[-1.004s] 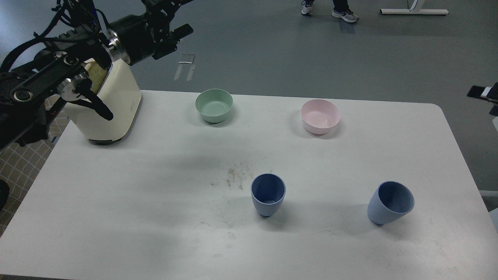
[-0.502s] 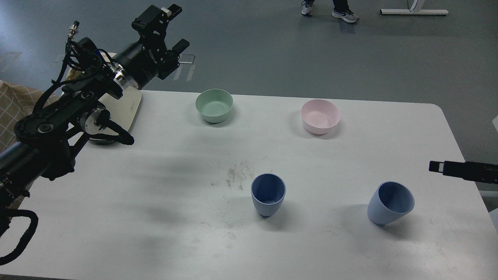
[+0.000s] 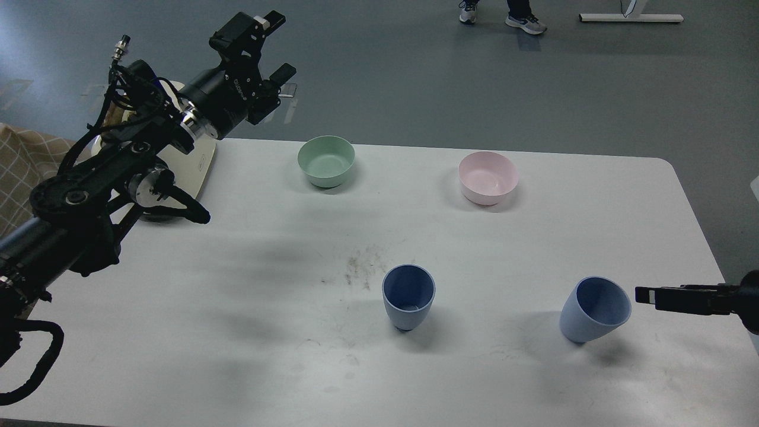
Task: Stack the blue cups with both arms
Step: 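Reach the right gripper into the blue cup nearest the right arm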
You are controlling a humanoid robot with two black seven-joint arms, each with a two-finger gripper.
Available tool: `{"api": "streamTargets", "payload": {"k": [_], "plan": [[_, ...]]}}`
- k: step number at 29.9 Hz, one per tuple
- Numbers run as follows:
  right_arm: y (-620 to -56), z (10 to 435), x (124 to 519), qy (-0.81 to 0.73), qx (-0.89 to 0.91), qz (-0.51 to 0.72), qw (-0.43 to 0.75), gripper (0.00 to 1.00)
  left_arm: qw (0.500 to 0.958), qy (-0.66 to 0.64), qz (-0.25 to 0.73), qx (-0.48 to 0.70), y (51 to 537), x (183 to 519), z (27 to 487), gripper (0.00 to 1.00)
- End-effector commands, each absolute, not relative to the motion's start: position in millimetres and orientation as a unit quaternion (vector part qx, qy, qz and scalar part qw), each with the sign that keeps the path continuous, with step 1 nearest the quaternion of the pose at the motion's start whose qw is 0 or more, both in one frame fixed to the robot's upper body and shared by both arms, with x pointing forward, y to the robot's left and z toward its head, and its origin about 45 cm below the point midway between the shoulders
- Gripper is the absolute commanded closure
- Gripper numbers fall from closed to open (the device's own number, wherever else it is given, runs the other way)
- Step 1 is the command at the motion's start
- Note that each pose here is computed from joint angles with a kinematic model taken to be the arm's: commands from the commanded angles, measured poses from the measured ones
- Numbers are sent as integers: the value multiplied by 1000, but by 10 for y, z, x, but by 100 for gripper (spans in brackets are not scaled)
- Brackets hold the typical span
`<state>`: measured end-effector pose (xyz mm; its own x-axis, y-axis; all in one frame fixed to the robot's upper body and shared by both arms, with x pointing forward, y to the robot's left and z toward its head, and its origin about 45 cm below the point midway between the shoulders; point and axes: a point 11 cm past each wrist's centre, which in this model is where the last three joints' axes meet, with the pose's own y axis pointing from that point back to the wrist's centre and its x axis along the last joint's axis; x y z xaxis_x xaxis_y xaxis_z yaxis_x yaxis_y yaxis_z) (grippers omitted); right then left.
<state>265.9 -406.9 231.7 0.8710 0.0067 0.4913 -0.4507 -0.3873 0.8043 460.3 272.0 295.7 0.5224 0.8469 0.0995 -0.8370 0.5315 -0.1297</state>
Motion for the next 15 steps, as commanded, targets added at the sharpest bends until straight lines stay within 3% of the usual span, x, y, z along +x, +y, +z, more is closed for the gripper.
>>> {"api": "streamTargets", "payload": {"k": [1,15], "plan": [[-3989,2241,2690,-137,806,212,536,7,873,-75,482,-35,2704,4602,2954,3],[-3766,2082,2740,-128,815,213,523,8,872,-76,482,-37,2711,4602,2978,3]]}}
